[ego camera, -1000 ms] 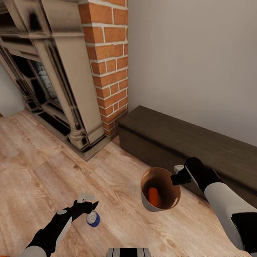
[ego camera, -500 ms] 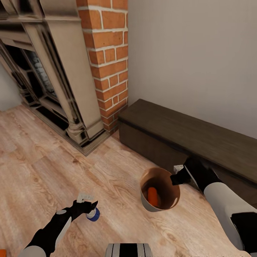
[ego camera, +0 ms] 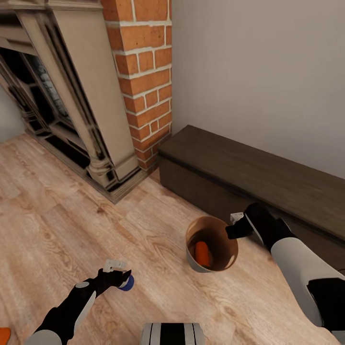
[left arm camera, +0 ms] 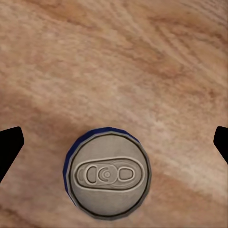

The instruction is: Put the three can of soda from the living room inside the tash can in the kitchen.

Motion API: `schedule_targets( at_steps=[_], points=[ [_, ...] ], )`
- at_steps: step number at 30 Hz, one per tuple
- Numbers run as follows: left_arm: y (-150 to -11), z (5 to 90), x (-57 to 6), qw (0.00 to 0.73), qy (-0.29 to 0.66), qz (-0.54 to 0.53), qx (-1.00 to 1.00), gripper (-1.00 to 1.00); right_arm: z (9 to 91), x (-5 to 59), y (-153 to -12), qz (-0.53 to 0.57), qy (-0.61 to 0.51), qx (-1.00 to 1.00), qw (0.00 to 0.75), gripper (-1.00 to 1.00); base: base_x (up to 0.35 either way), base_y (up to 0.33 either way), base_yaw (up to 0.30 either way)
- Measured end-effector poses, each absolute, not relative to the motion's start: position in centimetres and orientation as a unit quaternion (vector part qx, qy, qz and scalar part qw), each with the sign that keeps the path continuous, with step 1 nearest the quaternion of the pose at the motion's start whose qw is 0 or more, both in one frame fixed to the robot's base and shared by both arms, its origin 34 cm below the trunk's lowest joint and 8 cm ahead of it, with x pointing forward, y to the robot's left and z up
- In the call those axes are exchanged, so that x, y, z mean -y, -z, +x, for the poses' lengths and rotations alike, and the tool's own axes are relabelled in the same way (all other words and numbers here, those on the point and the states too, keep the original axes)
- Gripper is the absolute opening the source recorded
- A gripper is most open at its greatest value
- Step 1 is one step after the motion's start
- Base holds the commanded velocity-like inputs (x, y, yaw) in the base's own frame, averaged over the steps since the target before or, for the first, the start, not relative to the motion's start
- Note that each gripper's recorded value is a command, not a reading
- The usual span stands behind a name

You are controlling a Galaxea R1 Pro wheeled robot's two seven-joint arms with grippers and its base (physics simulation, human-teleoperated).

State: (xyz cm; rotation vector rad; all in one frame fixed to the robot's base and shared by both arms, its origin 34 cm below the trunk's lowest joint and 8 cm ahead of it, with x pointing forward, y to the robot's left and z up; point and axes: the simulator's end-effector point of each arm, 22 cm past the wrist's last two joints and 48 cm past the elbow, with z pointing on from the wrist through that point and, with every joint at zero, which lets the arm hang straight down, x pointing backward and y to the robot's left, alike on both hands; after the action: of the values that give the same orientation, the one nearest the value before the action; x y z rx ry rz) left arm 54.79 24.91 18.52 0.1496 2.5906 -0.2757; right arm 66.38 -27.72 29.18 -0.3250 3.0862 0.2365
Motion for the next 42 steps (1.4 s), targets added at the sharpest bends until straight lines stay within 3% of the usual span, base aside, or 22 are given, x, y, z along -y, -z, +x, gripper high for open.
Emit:
schedule_targets(
  at_steps=[42],
  points=[
    [-15.7, 52.8, -24.9, 0.235, 0.105, 0.05, -0.965, 1.0, 68.0, 25.0, -27.4, -0.133, -0.074, -0.988, 0.019, -1.0, 0.0, 0.0, 0.0]
  ],
)
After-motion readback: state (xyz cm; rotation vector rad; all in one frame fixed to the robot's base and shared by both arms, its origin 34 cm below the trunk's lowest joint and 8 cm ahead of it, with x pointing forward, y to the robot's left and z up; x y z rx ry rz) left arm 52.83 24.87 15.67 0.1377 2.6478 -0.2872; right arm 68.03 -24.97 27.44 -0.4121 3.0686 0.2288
